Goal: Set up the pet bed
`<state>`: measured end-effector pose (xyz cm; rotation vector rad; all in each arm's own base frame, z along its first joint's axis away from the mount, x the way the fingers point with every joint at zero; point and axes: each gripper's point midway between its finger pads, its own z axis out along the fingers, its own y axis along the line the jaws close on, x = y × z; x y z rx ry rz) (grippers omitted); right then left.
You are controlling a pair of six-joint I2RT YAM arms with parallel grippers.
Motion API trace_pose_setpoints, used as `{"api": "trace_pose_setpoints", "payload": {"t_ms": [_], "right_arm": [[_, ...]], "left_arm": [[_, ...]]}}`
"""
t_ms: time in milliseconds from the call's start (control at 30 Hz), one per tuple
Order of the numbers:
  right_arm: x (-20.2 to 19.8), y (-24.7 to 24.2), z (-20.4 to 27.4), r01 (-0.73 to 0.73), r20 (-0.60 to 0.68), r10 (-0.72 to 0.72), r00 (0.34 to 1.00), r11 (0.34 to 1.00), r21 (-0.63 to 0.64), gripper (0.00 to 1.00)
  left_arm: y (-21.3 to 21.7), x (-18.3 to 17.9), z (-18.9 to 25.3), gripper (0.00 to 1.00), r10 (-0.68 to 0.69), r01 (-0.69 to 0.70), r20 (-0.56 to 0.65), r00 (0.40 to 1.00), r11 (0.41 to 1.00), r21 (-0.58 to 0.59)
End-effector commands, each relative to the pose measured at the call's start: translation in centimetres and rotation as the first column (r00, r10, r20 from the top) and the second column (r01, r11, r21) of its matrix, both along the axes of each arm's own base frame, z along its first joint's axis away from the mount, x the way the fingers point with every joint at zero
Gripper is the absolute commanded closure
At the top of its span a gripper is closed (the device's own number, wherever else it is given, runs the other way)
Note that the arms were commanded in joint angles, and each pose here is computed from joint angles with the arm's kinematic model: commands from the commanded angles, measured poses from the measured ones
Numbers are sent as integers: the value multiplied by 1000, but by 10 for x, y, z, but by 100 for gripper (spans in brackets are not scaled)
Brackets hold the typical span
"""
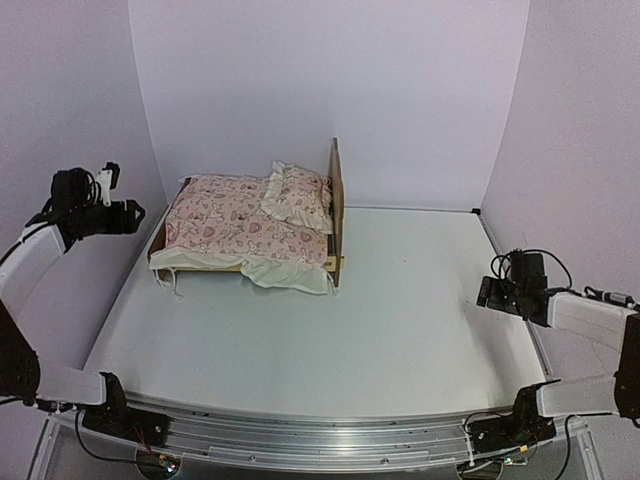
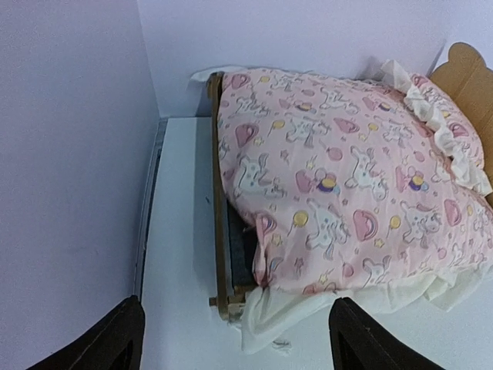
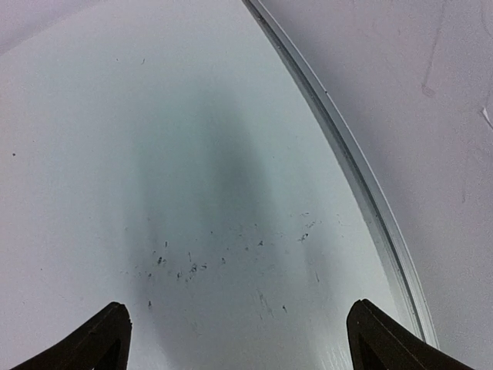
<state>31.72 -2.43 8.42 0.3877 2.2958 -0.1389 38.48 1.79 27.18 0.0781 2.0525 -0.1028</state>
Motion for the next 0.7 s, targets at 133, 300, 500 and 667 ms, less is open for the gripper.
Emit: {"api": "trace_pose_setpoints", "payload": {"t_ms": [133, 300, 500, 667], "right_arm": [[-5, 2, -14, -70, 179, 74, 981, 997, -30, 2], [-9, 7, -31, -106, 173, 107, 979, 994, -19, 2], [-12, 10, -52, -126, 144, 126, 981, 992, -13, 2], [-2, 11, -48, -128, 206, 130, 970, 991, -25, 2]], "left_arm": [[23, -45, -53, 1, 184, -173, 154, 971, 982, -81], [30, -65, -101, 1, 239, -210, 124, 963, 956, -204], [49, -79, -124, 0, 357, -327, 53, 932, 897, -297], [49, -83, -126, 0, 342, -312, 55, 938, 904, -293]]}}
